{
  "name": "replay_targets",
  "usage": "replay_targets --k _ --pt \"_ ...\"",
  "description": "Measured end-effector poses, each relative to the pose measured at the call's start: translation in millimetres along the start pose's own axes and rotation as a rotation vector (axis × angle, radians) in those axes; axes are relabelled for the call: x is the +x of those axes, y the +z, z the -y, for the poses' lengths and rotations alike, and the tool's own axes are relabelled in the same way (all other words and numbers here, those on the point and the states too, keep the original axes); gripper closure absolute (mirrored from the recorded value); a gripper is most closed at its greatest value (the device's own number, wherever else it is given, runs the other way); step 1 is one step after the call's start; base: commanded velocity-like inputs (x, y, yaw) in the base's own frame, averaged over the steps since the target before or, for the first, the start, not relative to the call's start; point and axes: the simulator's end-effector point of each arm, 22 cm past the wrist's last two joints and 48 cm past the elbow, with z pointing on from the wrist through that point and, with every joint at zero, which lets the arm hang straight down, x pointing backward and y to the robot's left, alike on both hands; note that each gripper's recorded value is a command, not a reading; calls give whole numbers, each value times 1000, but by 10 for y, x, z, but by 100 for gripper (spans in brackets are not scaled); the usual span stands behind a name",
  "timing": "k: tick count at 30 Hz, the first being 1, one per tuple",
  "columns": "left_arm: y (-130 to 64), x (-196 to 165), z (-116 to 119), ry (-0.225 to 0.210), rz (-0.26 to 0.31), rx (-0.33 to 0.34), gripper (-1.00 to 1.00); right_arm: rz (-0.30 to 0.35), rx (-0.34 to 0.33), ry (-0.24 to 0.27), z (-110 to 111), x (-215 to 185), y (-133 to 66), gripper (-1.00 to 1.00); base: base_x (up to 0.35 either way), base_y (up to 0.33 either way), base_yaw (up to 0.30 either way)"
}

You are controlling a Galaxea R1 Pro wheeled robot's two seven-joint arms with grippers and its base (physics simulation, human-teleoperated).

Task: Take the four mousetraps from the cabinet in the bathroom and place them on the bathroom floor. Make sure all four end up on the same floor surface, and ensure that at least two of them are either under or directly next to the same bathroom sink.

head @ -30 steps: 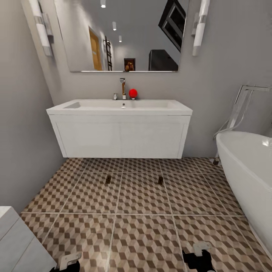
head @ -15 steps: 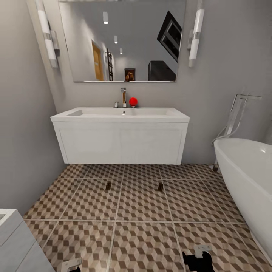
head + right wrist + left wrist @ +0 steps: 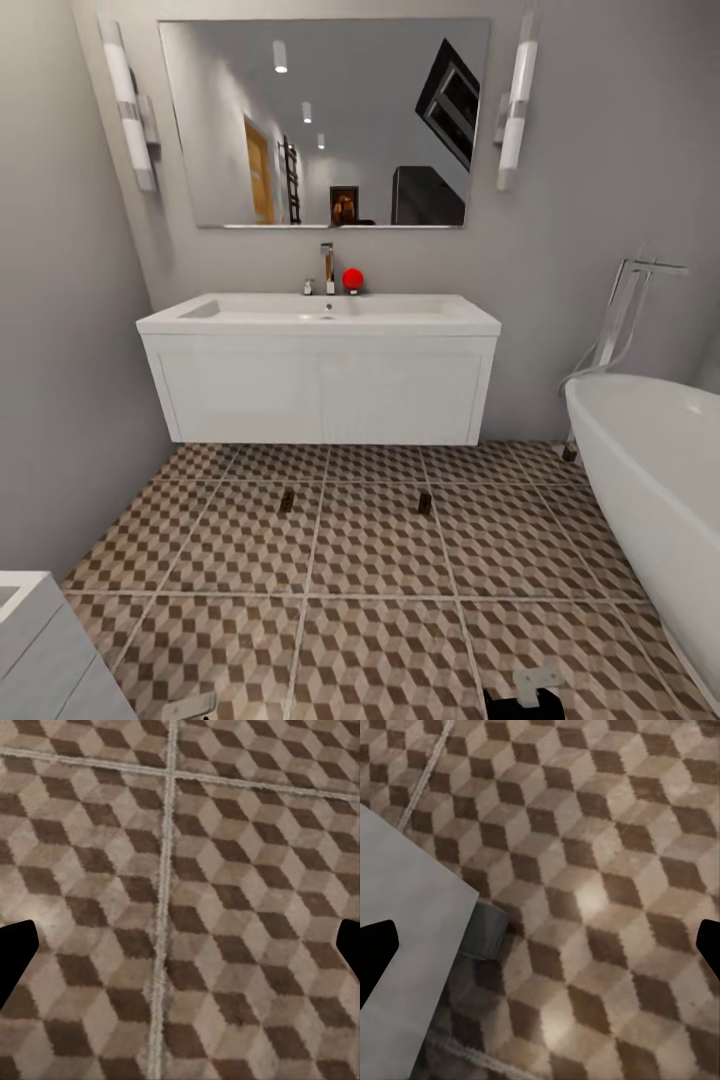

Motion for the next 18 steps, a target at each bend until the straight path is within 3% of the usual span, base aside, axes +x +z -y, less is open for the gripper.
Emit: replay_targets --k 18 --pt "-233 -333 -53 0 -1 0 -100 -2 -2 -1 44 -337 -216 -100 0 0 0"
